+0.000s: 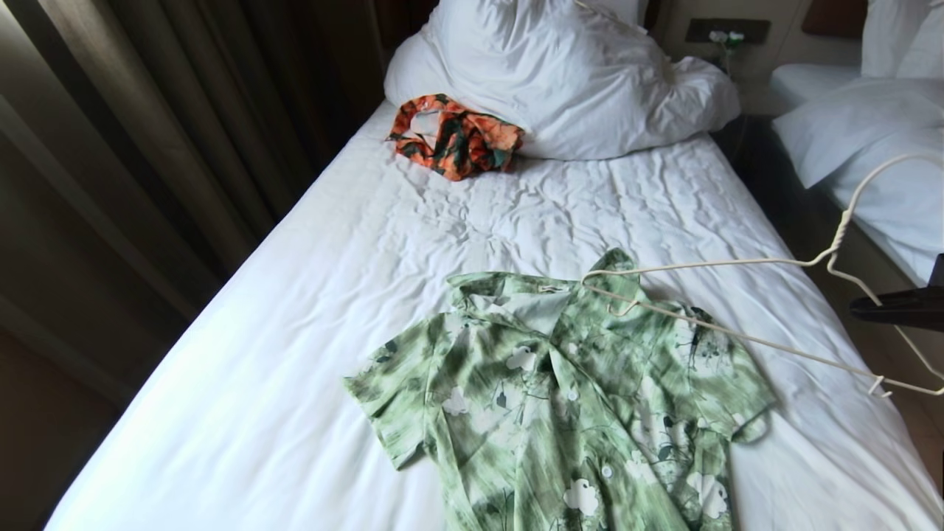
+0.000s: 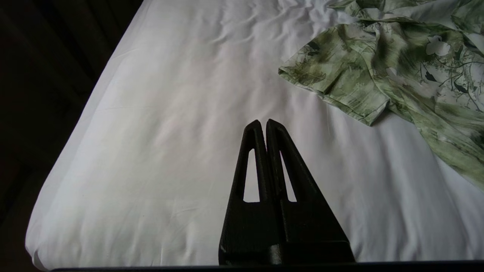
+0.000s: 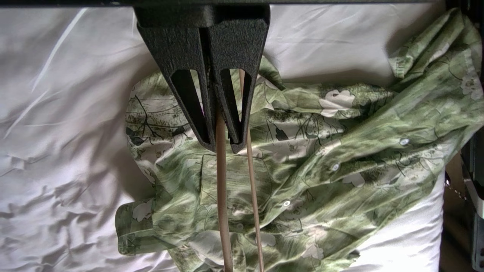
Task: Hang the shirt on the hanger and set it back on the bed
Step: Lift the shirt and hanger
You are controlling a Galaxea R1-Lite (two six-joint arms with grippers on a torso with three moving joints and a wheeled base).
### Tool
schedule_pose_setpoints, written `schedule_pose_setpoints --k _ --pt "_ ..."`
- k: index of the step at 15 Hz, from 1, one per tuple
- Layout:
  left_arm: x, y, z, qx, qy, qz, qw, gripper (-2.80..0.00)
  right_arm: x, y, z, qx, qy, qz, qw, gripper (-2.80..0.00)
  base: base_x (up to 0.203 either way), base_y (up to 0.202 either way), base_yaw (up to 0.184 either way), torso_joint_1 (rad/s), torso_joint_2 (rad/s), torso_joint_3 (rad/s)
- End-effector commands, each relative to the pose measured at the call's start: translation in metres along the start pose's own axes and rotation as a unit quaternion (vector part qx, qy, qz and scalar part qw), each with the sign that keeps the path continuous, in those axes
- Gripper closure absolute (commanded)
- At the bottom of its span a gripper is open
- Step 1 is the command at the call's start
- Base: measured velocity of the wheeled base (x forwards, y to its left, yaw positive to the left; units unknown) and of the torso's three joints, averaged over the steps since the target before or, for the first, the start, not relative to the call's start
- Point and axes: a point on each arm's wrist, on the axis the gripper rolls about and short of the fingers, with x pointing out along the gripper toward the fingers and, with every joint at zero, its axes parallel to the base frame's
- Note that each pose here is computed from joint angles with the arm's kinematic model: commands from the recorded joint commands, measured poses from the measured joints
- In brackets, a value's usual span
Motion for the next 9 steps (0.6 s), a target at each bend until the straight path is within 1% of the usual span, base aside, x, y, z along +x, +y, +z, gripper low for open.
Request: schedule_pose_setpoints --k 1,3,6,9 --pt "0.000 0.000 0.000 0.000 0.001 0.000 1.0000 0.00 -0.004 0.007 0.006 0.009 -0.015 -0.004 1.000 0.00 0.000 0.000 0.000 0.000 0.00 0.000" --pt "0.000 0.000 0.000 0.005 0.001 -0.004 1.0000 0.00 -0.009 0.015 0.015 0.007 -0.018 -0.011 1.000 0.00 0.000 0.000 0.000 0.000 0.00 0.000" --pt "0.000 0.000 0.000 -0.021 0.000 0.004 0.9998 0.00 -0.014 0.020 0.023 -0.004 -0.021 -0.022 1.000 0.00 0.000 0.000 0.000 0.000 0.00 0.000" --pt "0.000 0.000 0.000 -0.014 0.001 0.001 0.9999 0.00 -0.012 0.023 0.028 -0.010 -0.022 -0.019 1.000 0.00 0.000 0.000 0.000 0.000 0.00 0.000"
